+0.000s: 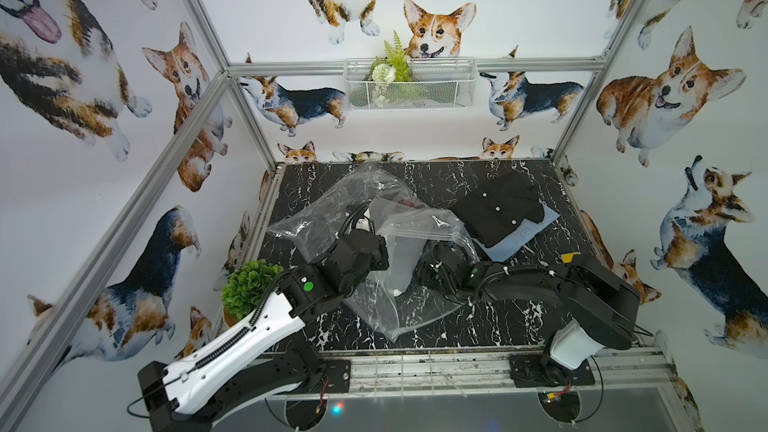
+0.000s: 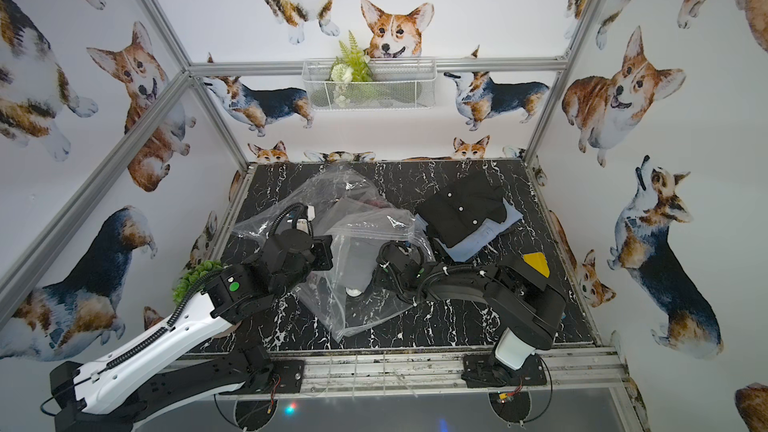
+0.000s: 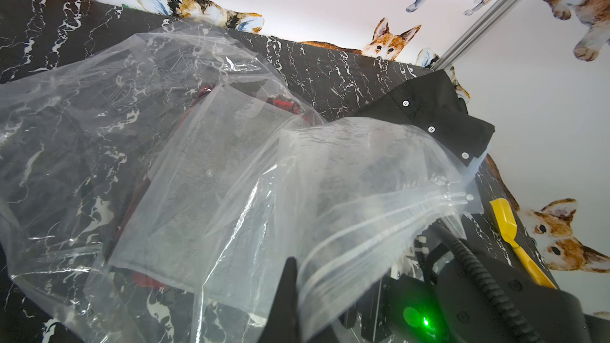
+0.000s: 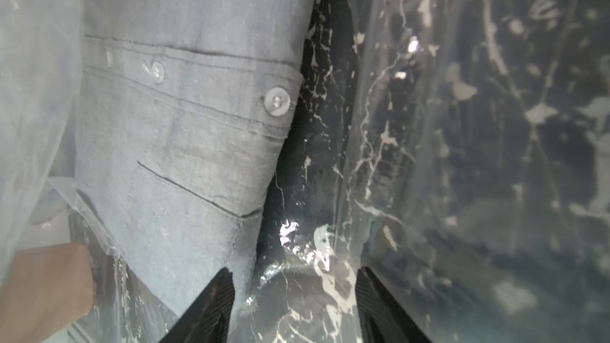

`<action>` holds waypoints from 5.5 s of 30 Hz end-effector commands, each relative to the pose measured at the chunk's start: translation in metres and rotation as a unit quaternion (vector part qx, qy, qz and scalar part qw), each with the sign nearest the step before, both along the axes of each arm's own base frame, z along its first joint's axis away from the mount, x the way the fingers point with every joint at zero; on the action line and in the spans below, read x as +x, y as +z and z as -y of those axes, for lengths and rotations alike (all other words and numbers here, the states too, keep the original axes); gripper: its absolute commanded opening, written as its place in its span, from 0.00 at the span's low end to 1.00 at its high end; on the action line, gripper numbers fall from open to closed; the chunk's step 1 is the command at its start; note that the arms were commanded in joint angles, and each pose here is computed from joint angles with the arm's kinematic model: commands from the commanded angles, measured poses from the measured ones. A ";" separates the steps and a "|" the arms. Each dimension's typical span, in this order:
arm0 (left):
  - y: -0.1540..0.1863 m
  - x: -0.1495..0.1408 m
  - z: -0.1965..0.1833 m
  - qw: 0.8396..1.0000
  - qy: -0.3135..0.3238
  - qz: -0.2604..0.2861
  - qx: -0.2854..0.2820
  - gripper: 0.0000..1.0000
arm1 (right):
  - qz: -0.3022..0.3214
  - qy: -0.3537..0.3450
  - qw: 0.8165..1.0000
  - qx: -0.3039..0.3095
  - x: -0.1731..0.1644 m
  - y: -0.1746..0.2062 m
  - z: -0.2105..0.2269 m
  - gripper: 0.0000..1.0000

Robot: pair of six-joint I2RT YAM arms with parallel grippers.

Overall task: Take the shirt out of the vacuum bag
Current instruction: Take out the shirt from the vacuum bag, then place the shirt at the center of the board.

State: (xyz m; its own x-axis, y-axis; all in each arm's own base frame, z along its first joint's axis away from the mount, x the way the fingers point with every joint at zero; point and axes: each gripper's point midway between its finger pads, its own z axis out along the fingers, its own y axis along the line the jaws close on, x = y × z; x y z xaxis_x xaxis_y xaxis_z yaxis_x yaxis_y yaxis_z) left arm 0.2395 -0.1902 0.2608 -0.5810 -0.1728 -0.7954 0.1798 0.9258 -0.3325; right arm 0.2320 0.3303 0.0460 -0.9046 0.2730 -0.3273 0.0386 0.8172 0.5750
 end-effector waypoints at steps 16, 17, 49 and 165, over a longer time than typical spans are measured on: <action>-0.022 -0.005 -0.004 0.999 0.003 -0.005 0.043 0.00 | 0.036 -0.011 0.998 0.055 0.047 0.019 -0.015 0.62; -0.022 -0.005 -0.004 0.999 0.002 -0.005 0.043 0.00 | 0.041 -0.013 0.998 0.052 0.049 0.020 -0.012 0.62; -0.030 -0.007 -0.011 0.999 0.009 -0.003 0.050 0.00 | 0.081 -0.003 0.982 0.171 0.094 0.065 -0.071 0.41; -0.073 0.001 -0.037 0.991 0.050 -0.041 0.121 0.00 | 0.186 -0.070 0.929 0.312 0.162 0.379 0.183 0.00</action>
